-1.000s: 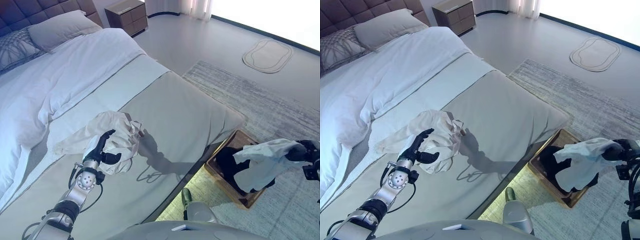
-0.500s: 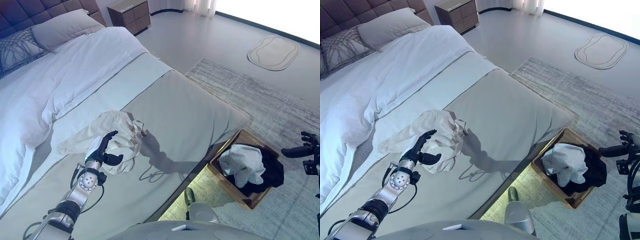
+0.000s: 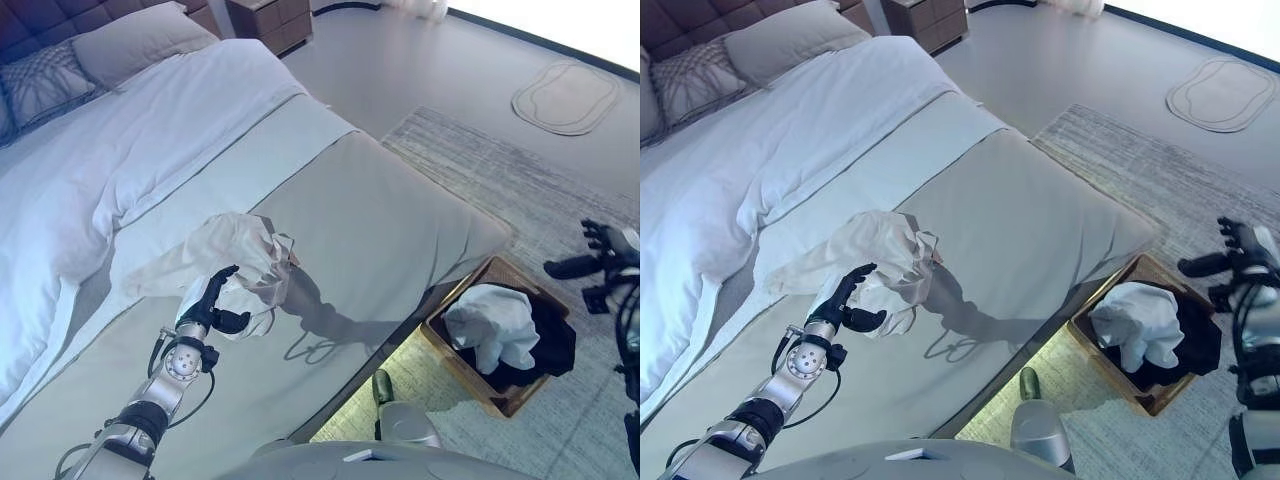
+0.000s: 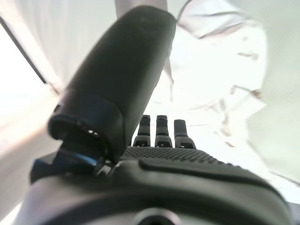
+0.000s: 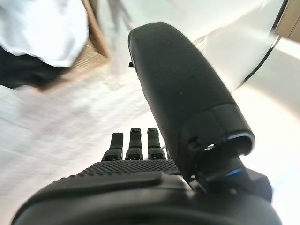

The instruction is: Pick up the clothes from the bed and place them into the basket

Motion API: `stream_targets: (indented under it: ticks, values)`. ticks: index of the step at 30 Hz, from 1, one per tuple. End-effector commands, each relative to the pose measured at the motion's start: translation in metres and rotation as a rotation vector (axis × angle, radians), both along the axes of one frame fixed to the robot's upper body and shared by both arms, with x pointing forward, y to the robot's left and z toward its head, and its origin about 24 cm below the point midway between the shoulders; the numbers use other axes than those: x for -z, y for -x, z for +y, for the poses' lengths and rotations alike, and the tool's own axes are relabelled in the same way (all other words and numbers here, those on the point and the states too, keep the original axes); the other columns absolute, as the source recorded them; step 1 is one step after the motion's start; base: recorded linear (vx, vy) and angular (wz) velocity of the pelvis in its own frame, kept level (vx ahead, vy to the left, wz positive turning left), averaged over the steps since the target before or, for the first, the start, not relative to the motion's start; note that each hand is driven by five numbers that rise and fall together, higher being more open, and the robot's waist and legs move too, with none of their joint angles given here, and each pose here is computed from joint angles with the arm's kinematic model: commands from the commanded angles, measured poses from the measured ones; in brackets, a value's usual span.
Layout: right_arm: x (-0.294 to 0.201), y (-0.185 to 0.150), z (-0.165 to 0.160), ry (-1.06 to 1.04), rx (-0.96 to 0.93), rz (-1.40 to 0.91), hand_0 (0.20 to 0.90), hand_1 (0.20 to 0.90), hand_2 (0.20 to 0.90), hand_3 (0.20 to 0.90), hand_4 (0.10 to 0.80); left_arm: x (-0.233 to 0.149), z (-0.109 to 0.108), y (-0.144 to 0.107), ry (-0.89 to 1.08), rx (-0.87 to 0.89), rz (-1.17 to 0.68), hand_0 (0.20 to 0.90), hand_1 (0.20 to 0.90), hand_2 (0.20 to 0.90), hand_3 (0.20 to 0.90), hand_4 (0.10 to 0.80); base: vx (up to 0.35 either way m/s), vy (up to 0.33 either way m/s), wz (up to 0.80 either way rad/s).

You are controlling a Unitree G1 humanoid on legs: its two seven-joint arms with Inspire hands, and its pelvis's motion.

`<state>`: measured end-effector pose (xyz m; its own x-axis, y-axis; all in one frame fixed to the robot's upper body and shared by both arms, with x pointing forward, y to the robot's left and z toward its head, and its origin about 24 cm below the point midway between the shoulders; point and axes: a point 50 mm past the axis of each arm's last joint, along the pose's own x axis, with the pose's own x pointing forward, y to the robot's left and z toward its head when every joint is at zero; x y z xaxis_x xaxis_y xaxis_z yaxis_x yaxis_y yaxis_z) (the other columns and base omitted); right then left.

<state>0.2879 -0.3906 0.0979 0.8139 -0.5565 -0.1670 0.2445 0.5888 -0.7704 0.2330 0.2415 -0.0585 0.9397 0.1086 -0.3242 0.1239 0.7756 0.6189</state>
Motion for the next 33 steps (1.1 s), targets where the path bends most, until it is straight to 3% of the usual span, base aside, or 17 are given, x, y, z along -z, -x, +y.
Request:
stream_targets:
  ticks: [1, 10, 19, 33]
  values:
    - [-0.062, -0.051, 0.046, 0.062, -0.153, -0.241, 0.900, 0.900, 0.900, 0.900, 0.800, -0.031, 0.012, -0.023, -0.044, 0.004, -0.158, 0.900, 0.900, 0.900, 0.900, 0.800, 0.009, 0.000, 0.35]
    - [-0.092, -0.087, 0.104, 0.186, -0.326, -0.279, 0.900, 0.900, 0.900, 0.900, 0.800, -0.038, 0.016, -0.018, -0.031, -0.007, -0.191, 0.900, 0.900, 0.900, 0.900, 0.800, 0.016, -0.008, 0.38]
    - [-0.158, -0.101, 0.133, 0.394, -0.380, -0.412, 0.900, 0.900, 0.900, 0.900, 0.800, -0.052, 0.021, -0.017, -0.016, -0.002, -0.266, 0.900, 0.900, 0.900, 0.900, 0.800, -0.096, 0.027, 0.31]
    - [-0.197, -0.109, 0.163, 0.495, -0.370, -0.446, 0.900, 0.900, 0.900, 0.900, 0.800, -0.082, 0.003, -0.014, -0.069, 0.140, -0.443, 0.900, 0.900, 0.900, 0.900, 0.800, 0.015, 0.009, 0.32]
